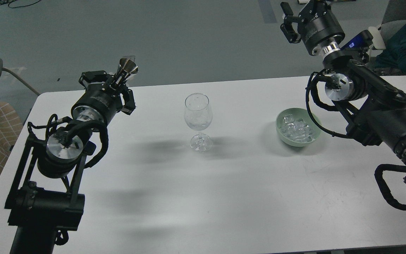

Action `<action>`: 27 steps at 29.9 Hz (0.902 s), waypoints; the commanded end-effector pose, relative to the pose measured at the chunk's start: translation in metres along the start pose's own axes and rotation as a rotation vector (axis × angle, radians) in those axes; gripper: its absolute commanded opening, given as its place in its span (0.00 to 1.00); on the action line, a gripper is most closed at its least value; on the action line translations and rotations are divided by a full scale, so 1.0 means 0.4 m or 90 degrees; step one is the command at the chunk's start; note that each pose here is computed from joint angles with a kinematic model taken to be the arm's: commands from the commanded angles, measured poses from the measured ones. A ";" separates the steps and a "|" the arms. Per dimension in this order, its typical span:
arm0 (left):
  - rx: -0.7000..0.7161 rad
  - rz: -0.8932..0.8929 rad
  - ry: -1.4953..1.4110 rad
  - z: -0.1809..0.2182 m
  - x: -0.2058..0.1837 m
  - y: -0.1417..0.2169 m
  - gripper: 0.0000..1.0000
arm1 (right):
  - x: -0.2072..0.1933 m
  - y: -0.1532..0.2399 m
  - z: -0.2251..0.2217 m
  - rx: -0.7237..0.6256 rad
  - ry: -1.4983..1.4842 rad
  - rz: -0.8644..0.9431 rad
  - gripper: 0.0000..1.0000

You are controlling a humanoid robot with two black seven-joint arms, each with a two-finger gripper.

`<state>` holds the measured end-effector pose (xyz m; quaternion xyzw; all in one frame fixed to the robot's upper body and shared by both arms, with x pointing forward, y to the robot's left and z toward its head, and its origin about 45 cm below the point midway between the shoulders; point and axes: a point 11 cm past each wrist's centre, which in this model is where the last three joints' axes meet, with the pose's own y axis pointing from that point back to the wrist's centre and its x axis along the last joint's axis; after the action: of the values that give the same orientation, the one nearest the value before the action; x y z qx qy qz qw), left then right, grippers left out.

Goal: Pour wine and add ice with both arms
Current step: 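Turn the jigger upright and move it back toward its spot, then lower the jigger onto the table and open the left gripper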

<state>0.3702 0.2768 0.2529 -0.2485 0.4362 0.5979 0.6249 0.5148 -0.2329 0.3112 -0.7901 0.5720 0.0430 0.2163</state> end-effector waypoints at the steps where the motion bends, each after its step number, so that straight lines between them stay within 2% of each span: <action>1: -0.001 -0.019 0.049 0.003 0.065 0.040 0.23 | 0.000 0.001 0.002 -0.001 0.000 0.000 1.00; 5: -0.006 -0.032 0.053 -0.011 0.145 0.082 0.27 | -0.001 0.002 0.004 -0.002 -0.001 0.000 1.00; 11: -0.004 -0.002 0.084 -0.018 0.230 0.080 0.32 | -0.003 0.002 0.006 -0.002 -0.002 -0.001 1.00; 20: 0.003 0.032 0.097 -0.033 0.281 0.079 0.43 | 0.000 0.003 0.007 -0.003 0.000 0.004 1.00; 27: 0.004 0.035 0.098 -0.034 0.286 0.079 0.44 | -0.002 0.001 0.007 -0.003 0.000 0.003 1.00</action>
<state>0.3255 0.3310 0.1566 -0.2800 0.4916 0.5926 0.5735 0.5144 -0.2316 0.3082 -0.7890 0.5741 0.0450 0.2141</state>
